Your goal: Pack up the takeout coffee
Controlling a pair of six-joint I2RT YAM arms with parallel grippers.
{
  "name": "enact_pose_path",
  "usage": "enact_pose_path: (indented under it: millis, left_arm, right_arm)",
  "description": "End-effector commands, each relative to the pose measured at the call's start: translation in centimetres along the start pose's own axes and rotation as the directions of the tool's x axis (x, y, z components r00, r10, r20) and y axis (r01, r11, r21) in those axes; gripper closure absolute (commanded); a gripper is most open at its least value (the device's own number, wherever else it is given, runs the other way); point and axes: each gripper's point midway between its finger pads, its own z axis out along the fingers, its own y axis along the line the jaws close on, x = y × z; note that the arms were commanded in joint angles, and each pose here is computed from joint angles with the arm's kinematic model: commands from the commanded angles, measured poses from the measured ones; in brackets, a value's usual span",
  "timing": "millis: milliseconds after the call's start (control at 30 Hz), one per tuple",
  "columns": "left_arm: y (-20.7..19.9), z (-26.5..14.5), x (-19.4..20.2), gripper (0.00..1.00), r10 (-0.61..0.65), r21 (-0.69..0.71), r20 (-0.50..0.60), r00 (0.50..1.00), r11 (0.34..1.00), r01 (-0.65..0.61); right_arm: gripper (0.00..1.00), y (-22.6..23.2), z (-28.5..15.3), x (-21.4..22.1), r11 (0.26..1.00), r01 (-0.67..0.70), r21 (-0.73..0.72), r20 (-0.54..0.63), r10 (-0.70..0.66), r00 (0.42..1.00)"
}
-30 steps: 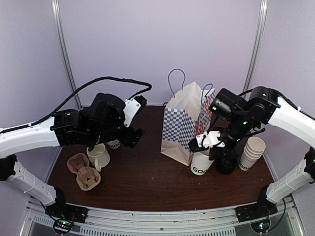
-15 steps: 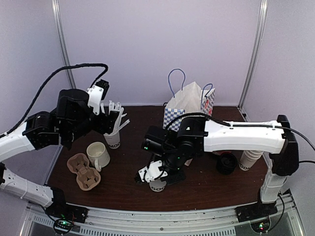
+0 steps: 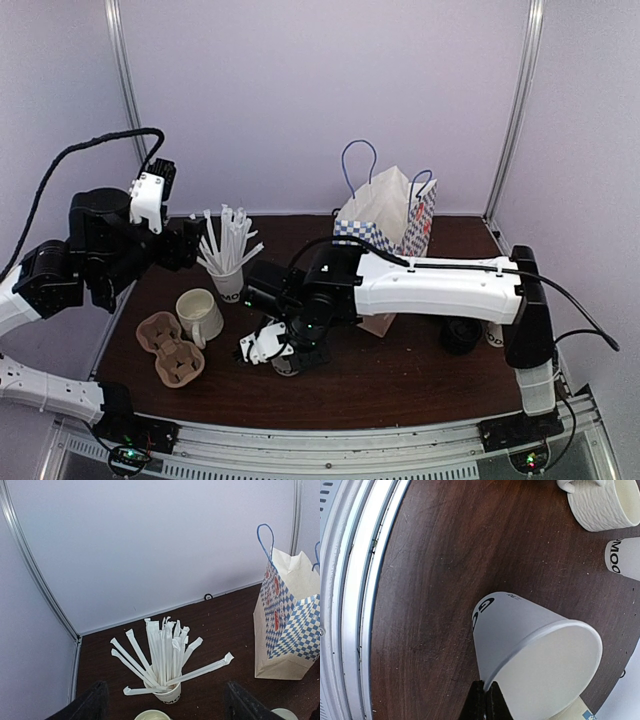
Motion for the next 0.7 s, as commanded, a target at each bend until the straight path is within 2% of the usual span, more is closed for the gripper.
enact_pose_path:
  millis: [0,467,667]
  left_arm:
    - [0.1,0.2,-0.4,0.18,0.002,-0.018,0.020,1.000,1.000,-0.001]
    - [-1.4,1.1,0.9,0.18,0.016,0.018,-0.022,1.000,1.000,-0.015]
    - [-1.7,1.2,1.0,0.18,0.017,0.029,-0.027,1.000,0.999,-0.016]
  right_arm:
    - [1.00,0.5,0.3,0.5,1.000,0.005,-0.001,-0.049,-0.006,0.999]
    - [0.96,1.7,1.1,1.0,0.999,0.003,-0.049,-0.066,-0.006,0.998]
    - [0.83,2.0,1.5,1.2,0.998,0.001,-0.065,-0.077,-0.006,0.997]
